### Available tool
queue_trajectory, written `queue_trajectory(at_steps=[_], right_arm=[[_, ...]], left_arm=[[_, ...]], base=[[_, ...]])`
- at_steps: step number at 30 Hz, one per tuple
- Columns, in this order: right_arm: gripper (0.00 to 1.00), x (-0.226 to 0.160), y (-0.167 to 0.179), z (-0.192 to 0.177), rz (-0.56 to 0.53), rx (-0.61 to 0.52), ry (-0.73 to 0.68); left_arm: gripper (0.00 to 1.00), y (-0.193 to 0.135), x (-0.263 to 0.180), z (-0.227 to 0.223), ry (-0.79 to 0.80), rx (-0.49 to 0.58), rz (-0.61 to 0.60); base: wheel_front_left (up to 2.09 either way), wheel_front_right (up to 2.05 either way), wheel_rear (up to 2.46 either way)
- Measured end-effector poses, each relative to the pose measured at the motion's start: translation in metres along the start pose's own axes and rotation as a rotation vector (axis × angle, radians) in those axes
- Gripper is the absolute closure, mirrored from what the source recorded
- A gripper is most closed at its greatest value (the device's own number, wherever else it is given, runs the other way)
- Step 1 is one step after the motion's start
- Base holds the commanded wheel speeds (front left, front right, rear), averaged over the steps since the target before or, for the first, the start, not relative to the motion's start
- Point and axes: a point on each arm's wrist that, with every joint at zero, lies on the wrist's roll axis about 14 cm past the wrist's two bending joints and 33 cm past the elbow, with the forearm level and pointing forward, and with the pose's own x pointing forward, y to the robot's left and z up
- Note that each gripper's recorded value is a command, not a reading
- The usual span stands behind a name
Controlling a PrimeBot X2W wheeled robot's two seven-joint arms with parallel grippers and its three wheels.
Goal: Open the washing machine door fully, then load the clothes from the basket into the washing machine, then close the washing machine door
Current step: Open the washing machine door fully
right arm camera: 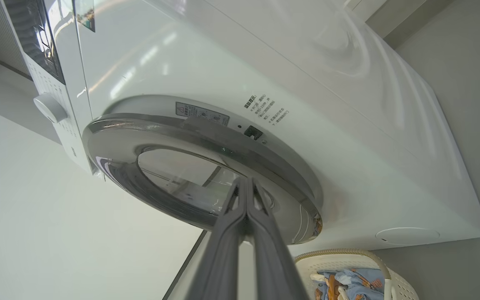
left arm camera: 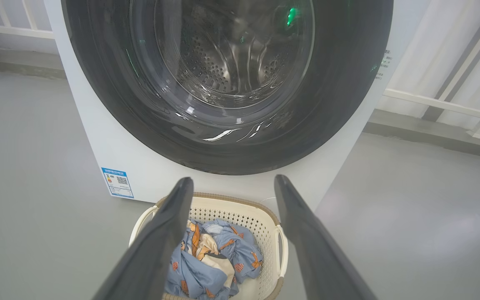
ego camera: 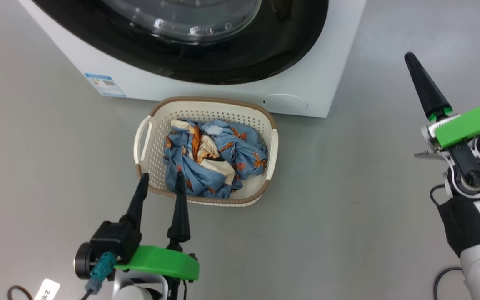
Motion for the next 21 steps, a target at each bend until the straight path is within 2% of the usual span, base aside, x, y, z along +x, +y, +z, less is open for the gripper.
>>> queue_trajectory(at_steps=[21], right_arm=[[1.00, 0.081, 0.011, -0.022, 0.090, -0.011, 0.118]], left_arm=[[0.00, 0.014, 0.021, -0.011, 0.025, 0.003, 0.048]], base=[[0.00, 0.00, 0.00]])
